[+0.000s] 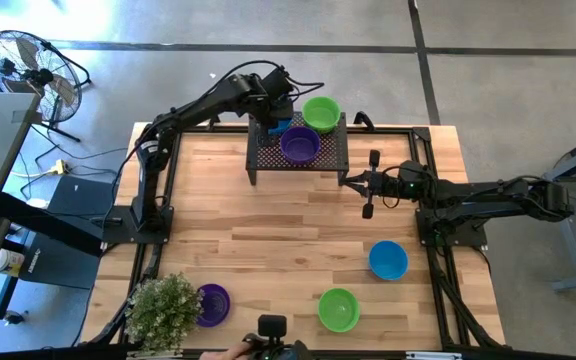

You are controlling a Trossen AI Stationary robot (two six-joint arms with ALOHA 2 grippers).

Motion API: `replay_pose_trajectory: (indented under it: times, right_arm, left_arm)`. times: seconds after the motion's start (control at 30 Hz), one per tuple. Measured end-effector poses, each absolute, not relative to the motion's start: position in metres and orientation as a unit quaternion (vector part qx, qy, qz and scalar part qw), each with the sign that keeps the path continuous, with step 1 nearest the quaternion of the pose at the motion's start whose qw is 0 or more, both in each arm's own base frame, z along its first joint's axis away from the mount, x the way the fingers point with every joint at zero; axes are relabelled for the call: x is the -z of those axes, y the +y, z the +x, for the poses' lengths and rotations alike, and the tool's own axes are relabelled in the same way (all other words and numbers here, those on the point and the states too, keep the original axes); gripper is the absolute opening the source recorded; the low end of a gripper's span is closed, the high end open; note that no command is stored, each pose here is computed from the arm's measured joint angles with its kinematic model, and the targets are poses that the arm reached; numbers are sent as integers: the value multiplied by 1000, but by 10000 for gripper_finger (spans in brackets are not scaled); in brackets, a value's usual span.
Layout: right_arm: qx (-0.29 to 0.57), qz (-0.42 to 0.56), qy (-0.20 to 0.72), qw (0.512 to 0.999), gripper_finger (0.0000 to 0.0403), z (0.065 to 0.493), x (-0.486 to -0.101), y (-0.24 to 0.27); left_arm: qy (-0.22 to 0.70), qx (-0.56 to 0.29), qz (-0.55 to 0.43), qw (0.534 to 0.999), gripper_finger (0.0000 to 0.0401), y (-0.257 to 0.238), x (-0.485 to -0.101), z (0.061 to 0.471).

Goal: Pick & Place Mini bowls
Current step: Stack the top blue bowl on the blue bowl on the shelf

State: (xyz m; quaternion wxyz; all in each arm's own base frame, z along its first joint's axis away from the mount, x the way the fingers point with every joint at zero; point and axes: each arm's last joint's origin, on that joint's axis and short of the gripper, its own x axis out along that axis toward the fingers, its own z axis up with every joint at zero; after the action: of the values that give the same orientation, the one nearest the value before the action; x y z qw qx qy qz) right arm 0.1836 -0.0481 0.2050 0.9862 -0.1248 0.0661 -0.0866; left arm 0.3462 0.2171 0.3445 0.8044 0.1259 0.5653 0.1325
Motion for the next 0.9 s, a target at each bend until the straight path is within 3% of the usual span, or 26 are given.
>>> replay_pose_trajectory:
  times: [0.4,0.9]
  right_arm:
    - [87,-123,66,986,1,184,-205,-48]
    - [87,-124,66,986,1,184,-205,-48]
  left_arm:
    - [596,-132,117,784,6,224,-326,351]
    - [602,-139,120,777,97,218,-327,352]
